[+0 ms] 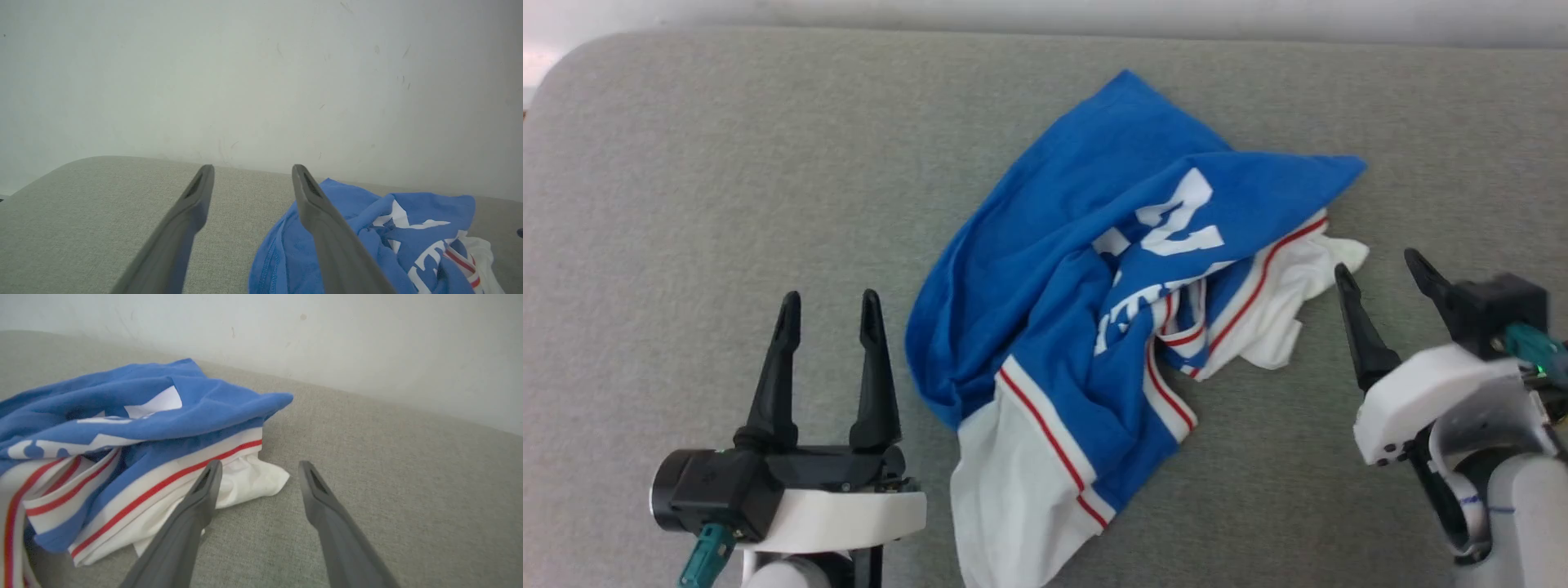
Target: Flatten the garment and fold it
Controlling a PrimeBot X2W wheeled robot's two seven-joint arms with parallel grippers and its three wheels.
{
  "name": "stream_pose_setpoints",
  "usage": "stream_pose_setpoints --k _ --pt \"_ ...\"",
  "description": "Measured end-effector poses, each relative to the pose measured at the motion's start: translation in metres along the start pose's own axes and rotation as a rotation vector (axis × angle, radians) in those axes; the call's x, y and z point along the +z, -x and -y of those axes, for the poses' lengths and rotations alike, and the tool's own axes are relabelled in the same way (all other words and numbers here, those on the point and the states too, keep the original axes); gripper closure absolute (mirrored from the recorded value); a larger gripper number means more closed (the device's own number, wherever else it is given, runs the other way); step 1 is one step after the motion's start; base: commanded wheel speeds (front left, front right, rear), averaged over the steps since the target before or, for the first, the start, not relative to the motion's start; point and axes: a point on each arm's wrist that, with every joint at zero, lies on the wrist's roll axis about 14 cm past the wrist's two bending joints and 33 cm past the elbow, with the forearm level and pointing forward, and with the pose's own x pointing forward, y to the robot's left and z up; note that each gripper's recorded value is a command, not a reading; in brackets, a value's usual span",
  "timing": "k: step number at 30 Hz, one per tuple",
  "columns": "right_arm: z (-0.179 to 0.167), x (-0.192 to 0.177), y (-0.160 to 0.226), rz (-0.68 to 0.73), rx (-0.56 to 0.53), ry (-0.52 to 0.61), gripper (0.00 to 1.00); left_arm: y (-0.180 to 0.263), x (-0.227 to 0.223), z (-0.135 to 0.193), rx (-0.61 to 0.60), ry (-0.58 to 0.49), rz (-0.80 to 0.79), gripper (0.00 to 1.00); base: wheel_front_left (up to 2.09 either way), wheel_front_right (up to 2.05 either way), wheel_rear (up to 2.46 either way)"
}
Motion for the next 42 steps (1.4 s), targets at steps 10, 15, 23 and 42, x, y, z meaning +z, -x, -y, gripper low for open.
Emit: stream_pose_setpoints --k 10,15,23,42 --pt "-0.005 -0.051 -0.028 -0.289 0.072 0.117 0.00 0.008 -0.005 -0.020 0.078 -0.011 -0.030 0.00 0.00 0.00 0.00" --pt "-0.009 -0.063 -0.030 -0.362 0.088 0.093 1.00 0.009 -0.006 -0.022 0.088 -0.015 -0.035 0.00 0.00 0.00 0.00" --pt "0.030 -0.025 -0.022 -0.211 -0.026 0.054 1.00 0.000 -0.005 -0.010 0.042 -0.011 -0.017 0.00 0.00 0.00 0.00" --pt "0.200 -0.090 0.197 -0.314 -0.752 -0.124 0.00 -0.012 -0.014 0.037 -0.115 0.040 -0.019 0.00 0.00 0.00 0.00"
